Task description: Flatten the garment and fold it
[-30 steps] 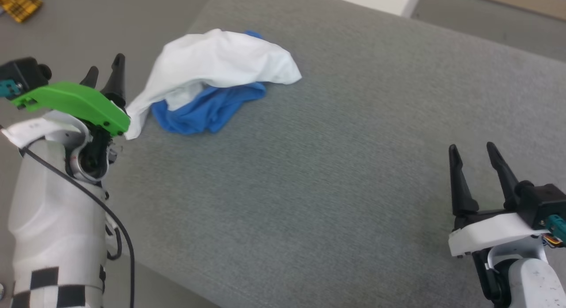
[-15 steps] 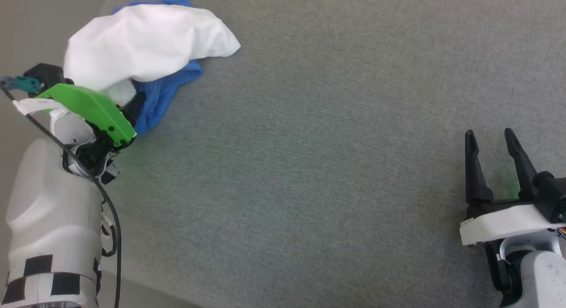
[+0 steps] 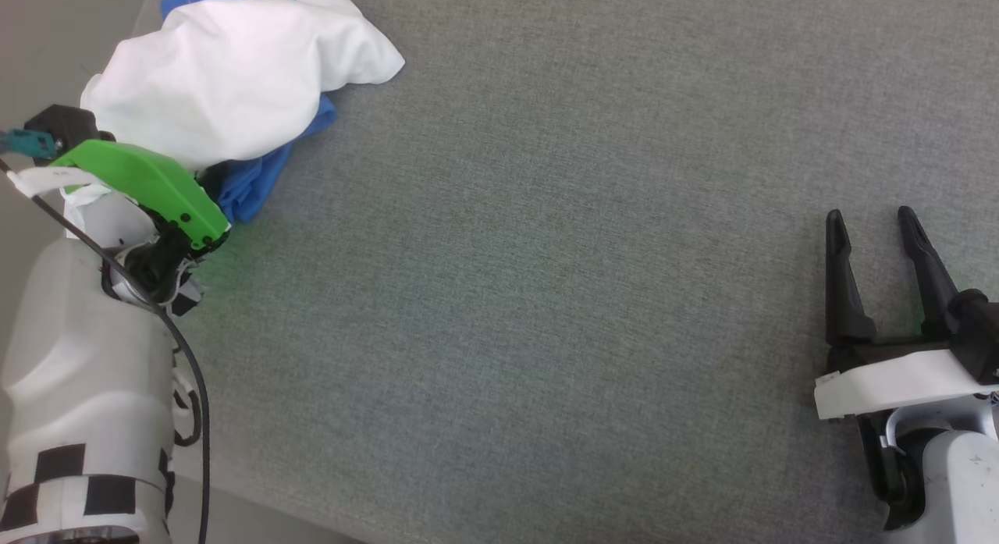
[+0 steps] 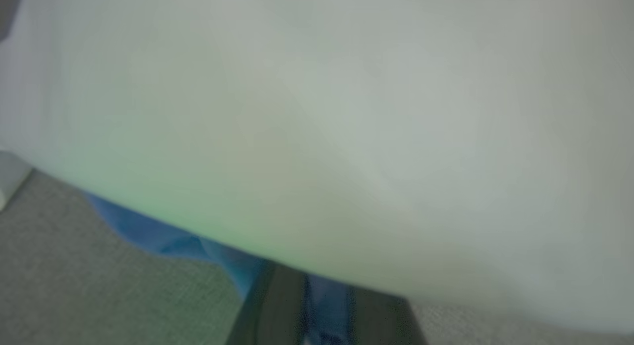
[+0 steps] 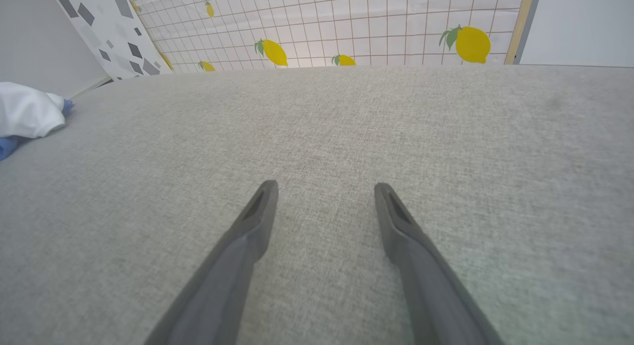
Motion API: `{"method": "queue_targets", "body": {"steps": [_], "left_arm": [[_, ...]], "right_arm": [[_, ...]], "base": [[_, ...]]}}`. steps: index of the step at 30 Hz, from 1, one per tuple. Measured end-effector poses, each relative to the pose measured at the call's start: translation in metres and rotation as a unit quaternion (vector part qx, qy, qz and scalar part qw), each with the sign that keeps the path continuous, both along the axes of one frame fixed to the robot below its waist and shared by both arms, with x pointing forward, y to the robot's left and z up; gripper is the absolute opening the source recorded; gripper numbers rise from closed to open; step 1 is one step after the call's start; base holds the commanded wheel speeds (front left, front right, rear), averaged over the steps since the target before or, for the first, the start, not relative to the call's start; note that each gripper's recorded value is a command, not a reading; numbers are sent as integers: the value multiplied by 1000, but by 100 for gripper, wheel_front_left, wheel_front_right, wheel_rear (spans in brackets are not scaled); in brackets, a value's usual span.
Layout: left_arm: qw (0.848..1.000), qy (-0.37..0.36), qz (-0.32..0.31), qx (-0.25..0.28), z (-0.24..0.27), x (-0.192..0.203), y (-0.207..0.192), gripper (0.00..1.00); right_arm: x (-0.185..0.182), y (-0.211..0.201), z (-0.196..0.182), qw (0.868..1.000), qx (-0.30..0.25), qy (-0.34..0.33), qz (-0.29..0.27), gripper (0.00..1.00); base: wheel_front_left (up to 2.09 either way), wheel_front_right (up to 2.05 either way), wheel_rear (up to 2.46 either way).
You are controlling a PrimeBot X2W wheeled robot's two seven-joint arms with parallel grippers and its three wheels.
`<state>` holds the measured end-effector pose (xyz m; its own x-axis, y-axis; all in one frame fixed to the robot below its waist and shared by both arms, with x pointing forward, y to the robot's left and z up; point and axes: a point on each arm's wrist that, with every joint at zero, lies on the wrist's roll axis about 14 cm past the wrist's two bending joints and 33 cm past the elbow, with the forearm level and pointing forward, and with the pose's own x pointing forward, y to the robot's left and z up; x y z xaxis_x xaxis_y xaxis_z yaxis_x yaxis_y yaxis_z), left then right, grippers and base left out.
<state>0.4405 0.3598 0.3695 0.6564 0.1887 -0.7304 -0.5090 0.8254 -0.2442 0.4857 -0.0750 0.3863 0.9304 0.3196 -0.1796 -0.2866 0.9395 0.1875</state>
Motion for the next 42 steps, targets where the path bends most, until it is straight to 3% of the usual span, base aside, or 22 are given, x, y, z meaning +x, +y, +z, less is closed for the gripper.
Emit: {"method": "queue_targets", "body": {"steps": [7, 13, 18, 23, 26, 31, 39, 42], "left_arm": [[993, -105, 12, 48, 40, 14, 11, 0], [964, -239, 29, 112, 123, 32, 36, 0], [923, -350, 22, 160, 219, 48, 46, 0], [876, -438, -22, 203, 315, 57, 26, 0], [848, -482, -63, 210, 367, 61, -3, 0], [817, -527, -135, 189, 415, 69, -66, 0], [782, -560, -268, 57, 422, 78, -211, 0], [786, -531, -315, 8, 390, 78, -263, 0]], "right_arm": [[-4, 8, 5, 1000, 7, 1, 10, 100], [-11, 17, 14, 1000, 24, -3, 18, 100], [-18, 20, 26, 999, 39, -13, 17, 100], [-27, 15, 37, 998, 52, -21, 8, 100], [-34, 7, 45, 998, 56, -27, -4, 100], [-43, -18, 58, 997, 58, -39, -38, 100], [-59, -85, 87, 988, 46, -79, -127, 100], [-69, -112, 95, 982, 40, -90, -162, 100]], "base": [[0, 0, 0], [0, 0, 0], [0, 0, 0], [0, 0, 0], [0, 0, 0], [0, 0, 0], [0, 0, 0], [0, 0, 0]]}}
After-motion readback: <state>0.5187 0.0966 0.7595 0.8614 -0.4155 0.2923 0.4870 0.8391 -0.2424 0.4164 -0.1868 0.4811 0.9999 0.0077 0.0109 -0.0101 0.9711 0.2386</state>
